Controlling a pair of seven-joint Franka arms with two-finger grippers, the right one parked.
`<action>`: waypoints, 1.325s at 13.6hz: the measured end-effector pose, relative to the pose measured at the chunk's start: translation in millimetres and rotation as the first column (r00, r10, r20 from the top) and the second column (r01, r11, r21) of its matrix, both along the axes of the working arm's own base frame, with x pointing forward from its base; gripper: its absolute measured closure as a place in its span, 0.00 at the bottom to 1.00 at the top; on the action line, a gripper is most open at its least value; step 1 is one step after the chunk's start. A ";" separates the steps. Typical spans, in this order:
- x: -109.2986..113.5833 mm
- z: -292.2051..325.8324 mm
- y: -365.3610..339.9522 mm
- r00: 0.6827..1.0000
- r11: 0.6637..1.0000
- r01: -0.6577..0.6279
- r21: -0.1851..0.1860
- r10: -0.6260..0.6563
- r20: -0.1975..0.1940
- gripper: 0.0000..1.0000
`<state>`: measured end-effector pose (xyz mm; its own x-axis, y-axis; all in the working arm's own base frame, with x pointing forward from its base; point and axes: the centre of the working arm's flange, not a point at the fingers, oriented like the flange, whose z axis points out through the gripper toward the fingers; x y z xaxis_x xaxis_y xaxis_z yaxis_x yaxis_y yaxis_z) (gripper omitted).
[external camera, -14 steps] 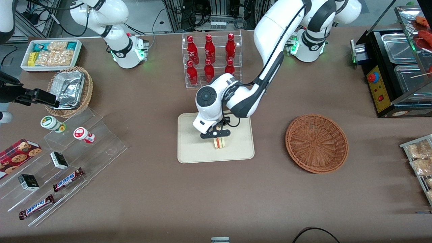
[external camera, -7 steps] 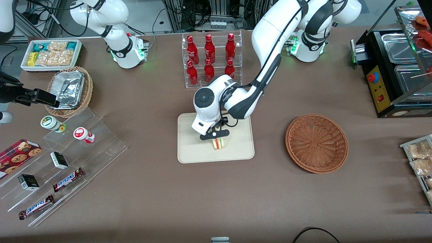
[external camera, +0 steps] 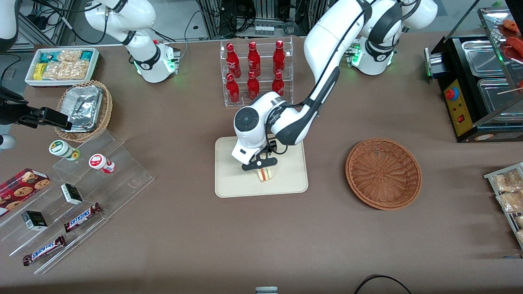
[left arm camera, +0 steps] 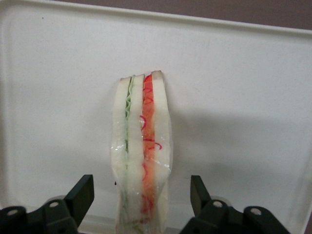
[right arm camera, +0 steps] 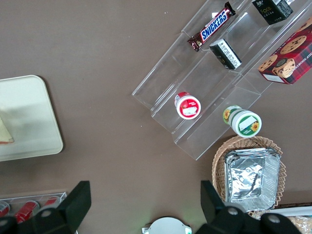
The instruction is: Place sandwich from basket to tray
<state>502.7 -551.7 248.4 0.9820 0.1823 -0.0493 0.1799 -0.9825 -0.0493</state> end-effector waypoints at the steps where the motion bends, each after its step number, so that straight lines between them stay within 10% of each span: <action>1: 1.5 8.2 -0.6 1.000 1.000 -0.001 -0.002 0.001 0.003 0.00; 18: 67.1 166.5 116.2 1.000 0.999 0.029 -0.019 -0.029 0.006 0.00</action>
